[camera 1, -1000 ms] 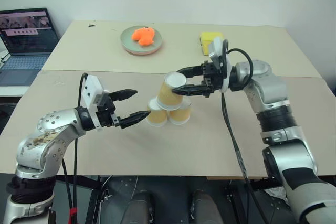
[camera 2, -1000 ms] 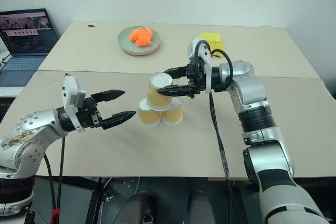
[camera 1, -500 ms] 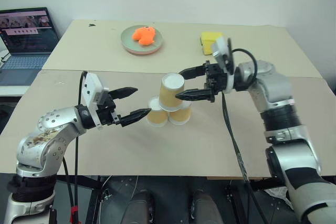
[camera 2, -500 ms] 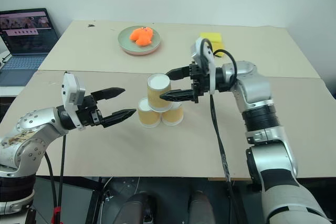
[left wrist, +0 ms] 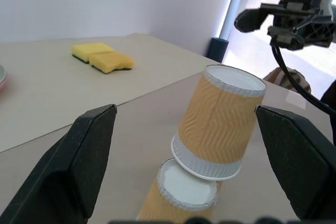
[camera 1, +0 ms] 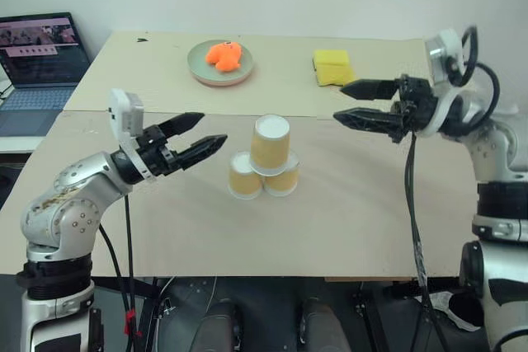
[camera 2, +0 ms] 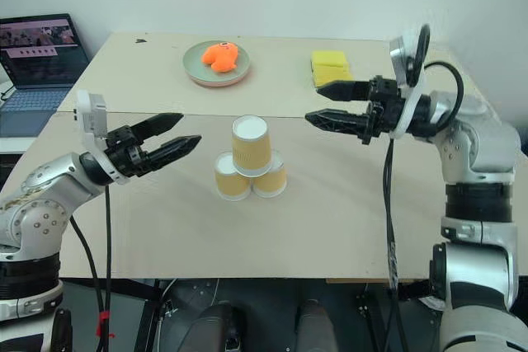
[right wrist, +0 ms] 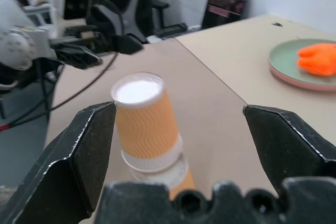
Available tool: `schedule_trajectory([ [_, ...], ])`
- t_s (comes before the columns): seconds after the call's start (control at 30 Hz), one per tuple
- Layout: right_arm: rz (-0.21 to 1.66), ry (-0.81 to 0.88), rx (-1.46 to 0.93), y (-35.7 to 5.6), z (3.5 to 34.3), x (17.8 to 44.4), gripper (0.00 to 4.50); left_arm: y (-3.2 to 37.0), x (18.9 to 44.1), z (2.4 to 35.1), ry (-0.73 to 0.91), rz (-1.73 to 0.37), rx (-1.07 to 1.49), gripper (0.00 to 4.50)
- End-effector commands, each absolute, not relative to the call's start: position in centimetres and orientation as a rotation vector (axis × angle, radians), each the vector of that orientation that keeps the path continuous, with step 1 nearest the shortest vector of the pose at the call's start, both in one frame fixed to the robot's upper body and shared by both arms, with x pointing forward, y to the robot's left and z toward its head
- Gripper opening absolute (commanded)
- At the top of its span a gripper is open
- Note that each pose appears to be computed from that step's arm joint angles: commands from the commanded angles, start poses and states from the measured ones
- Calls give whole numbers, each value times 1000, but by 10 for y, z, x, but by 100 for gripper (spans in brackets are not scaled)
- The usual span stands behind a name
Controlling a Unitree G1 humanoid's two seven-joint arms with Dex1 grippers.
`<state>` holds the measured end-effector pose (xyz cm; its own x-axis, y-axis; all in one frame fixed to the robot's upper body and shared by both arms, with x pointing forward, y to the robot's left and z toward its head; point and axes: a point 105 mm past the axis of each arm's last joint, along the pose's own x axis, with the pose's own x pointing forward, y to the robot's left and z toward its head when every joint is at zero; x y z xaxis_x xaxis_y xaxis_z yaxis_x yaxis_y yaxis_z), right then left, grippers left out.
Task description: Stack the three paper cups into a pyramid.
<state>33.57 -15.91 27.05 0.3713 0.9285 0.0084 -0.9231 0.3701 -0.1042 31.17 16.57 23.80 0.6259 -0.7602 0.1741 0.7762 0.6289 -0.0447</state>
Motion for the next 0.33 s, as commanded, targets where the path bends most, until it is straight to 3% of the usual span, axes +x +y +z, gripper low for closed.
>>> schedule_trajectory([
  [0.03,962,-210,-89,-182,279,332,447,192,317,242,-198,-697,-155,450],
  [0.33,253,-223,-55,-265,234,348,447,229,316,183,-67,-440,-181,450],
])
